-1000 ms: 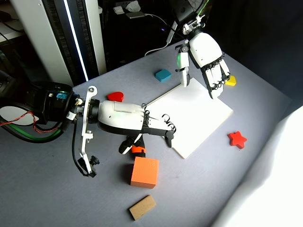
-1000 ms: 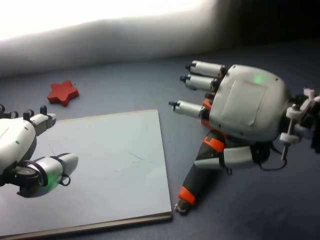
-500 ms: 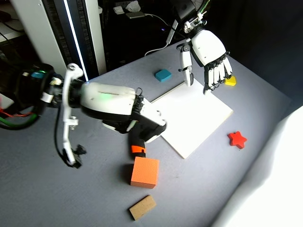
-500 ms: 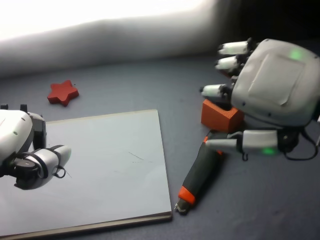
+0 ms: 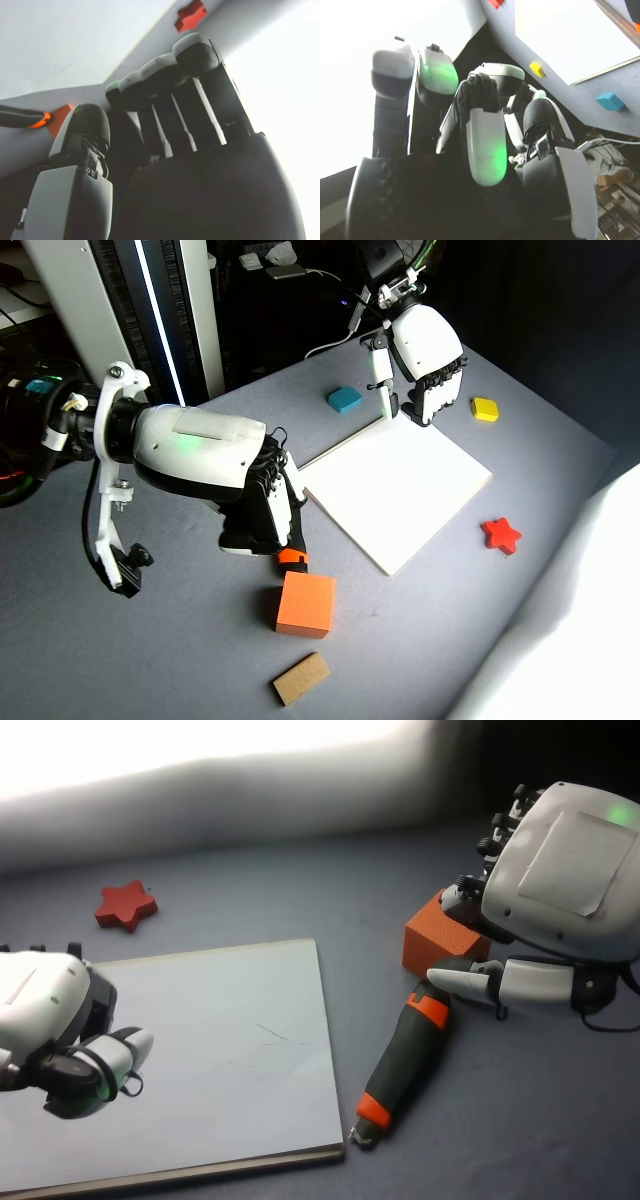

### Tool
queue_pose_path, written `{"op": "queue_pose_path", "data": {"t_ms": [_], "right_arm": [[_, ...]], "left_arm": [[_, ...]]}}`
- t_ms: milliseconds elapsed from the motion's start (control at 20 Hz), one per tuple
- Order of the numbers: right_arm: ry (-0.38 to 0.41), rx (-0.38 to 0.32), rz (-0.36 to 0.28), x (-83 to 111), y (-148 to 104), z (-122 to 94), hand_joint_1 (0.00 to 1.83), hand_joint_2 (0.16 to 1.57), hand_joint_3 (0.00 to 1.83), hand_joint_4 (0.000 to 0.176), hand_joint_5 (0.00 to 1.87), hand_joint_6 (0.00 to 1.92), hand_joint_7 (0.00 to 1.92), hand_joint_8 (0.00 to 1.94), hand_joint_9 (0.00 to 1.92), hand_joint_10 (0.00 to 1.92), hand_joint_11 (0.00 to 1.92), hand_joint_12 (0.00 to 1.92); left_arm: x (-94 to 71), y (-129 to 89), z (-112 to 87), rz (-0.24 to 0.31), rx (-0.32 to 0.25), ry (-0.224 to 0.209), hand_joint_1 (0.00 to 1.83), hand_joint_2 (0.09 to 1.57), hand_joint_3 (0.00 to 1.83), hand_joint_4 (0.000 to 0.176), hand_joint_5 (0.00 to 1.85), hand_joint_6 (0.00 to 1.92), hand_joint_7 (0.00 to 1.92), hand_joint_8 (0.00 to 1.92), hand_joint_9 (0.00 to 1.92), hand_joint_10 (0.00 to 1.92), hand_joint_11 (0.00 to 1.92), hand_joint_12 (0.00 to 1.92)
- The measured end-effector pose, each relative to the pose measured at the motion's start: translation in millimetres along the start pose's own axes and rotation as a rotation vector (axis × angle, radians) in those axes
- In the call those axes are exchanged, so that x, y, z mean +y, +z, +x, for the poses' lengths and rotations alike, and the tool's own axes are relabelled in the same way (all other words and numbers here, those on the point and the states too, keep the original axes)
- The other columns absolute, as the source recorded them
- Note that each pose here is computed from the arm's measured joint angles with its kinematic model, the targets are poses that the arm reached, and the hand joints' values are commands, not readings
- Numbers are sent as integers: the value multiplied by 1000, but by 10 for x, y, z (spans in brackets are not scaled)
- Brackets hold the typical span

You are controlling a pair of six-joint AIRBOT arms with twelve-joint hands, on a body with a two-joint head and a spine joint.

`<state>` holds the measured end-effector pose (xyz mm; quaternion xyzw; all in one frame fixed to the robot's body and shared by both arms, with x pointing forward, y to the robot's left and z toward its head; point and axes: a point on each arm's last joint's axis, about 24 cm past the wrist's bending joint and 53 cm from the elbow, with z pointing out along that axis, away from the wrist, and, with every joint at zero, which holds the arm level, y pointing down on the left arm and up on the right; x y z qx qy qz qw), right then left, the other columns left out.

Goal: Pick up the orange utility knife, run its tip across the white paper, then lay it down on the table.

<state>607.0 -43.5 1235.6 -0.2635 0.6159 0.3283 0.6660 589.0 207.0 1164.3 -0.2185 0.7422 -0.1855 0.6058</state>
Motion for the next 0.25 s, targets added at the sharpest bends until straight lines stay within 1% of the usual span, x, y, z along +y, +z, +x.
{"op": "queue_pose_path", "data": {"t_ms": [50,150,200,250], "right_arm": [[1,-5,-7,40,0,-30,62,1324,17,0,1053,1870,1236,1873,1309,1921,1266,1921],[-1,-16,-12,64,-13,-71,43,1328,16,0,1041,1882,1228,1895,1300,1921,1257,1921],[1,-16,-10,63,-13,-73,52,1328,15,0,1040,1886,1223,1916,1287,1921,1265,1921],[1,-16,-8,54,-15,-79,52,1328,15,0,1040,1886,1223,1916,1287,1921,1265,1921]], "left_arm": [[-8,0,12,1,1,-1,399,1415,9,0,749,1891,1003,1921,1042,1921,922,1921],[-8,-1,39,0,11,-1,422,1409,4,0,751,1917,997,1921,1034,1921,932,1921],[-6,0,33,-1,9,2,421,1410,4,0,749,1877,995,1901,1026,1921,936,1921],[-13,2,23,0,6,0,421,1410,4,0,749,1877,995,1901,1026,1921,936,1921]]}}
